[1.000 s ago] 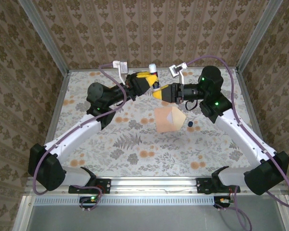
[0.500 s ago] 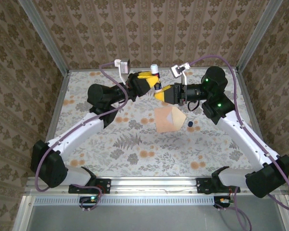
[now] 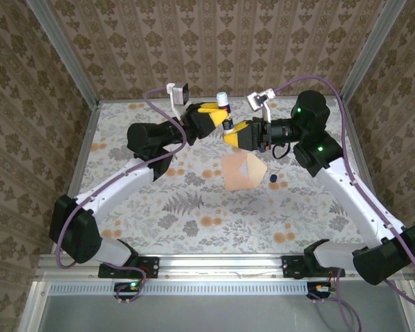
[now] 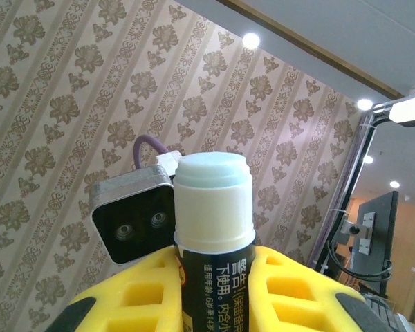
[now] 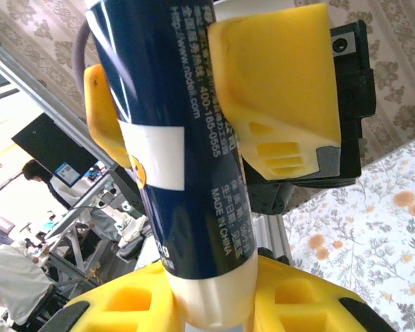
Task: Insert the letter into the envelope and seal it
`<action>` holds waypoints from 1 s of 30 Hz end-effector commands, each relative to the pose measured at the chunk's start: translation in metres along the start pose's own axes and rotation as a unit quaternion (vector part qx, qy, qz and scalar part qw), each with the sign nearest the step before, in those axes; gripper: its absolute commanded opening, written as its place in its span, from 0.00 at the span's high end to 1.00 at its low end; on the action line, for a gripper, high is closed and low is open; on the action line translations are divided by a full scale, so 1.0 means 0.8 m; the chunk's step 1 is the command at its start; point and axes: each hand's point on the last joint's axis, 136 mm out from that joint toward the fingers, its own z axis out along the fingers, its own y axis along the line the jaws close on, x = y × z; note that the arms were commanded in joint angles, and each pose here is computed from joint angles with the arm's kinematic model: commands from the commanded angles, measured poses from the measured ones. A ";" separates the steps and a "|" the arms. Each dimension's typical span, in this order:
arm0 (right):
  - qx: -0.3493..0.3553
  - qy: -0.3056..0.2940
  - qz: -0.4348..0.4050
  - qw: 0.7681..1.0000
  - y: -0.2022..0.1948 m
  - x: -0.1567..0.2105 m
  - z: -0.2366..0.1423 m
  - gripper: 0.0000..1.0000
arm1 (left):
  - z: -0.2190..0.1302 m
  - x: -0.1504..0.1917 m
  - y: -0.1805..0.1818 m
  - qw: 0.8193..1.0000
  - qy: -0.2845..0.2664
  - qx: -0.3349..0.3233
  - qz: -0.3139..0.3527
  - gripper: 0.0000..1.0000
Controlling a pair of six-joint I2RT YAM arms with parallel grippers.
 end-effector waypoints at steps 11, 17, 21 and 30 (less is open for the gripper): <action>0.209 -0.048 -0.082 0.973 -0.036 -0.020 -0.040 0.34 | -0.031 0.034 0.045 0.990 0.065 -0.125 -0.001 1.00; 0.335 -0.013 -0.121 0.934 -0.073 0.000 -0.035 0.27 | -0.058 0.023 0.086 0.965 0.041 -0.261 0.002 1.00; 0.369 0.008 -0.117 0.922 -0.099 0.014 -0.018 0.26 | -0.084 0.024 0.114 0.935 0.027 -0.354 -0.016 1.00; 0.396 0.036 -0.108 0.911 -0.140 0.029 0.005 0.27 | -0.091 0.027 0.116 0.921 -0.012 -0.387 -0.047 1.00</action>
